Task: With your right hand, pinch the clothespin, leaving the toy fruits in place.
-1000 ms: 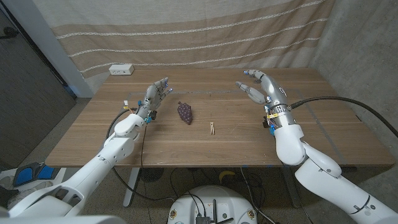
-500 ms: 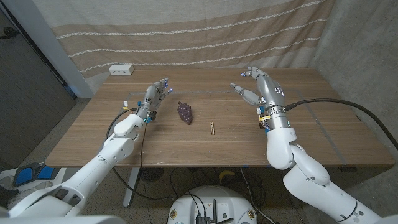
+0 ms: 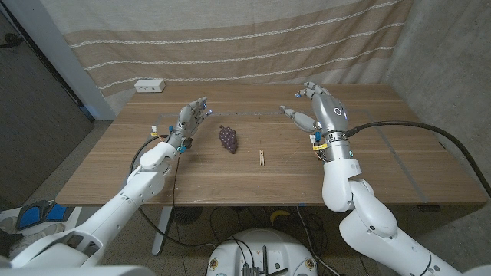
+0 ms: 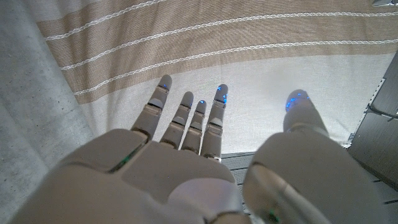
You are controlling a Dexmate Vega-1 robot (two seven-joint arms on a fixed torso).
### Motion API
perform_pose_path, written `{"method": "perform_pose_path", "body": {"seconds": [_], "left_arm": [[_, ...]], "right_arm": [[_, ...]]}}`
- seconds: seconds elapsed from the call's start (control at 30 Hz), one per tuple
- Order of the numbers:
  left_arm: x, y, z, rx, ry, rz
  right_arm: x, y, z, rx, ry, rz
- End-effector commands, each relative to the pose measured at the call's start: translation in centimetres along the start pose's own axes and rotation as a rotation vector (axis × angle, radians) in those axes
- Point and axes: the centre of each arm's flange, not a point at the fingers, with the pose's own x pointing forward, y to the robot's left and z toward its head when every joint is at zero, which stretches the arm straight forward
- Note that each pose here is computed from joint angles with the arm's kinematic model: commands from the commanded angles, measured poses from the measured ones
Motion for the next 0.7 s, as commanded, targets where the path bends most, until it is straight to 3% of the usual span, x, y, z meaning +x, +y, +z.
{"method": "perform_pose_path", "body": {"seconds": [0.03, 0.7], "left_arm": [[-0.2, -0.1, 0.2, -0.001, -0.013, -0.008], [-0.7, -0.4, 0.6, 0.010, -0.032, -0.027]], "right_arm": [[-0.6, 0.0, 0.8, -0.075, 0.035, 0.042], [-1.4, 1.2, 2.0, -0.107, 0.039, 0.119]]}}
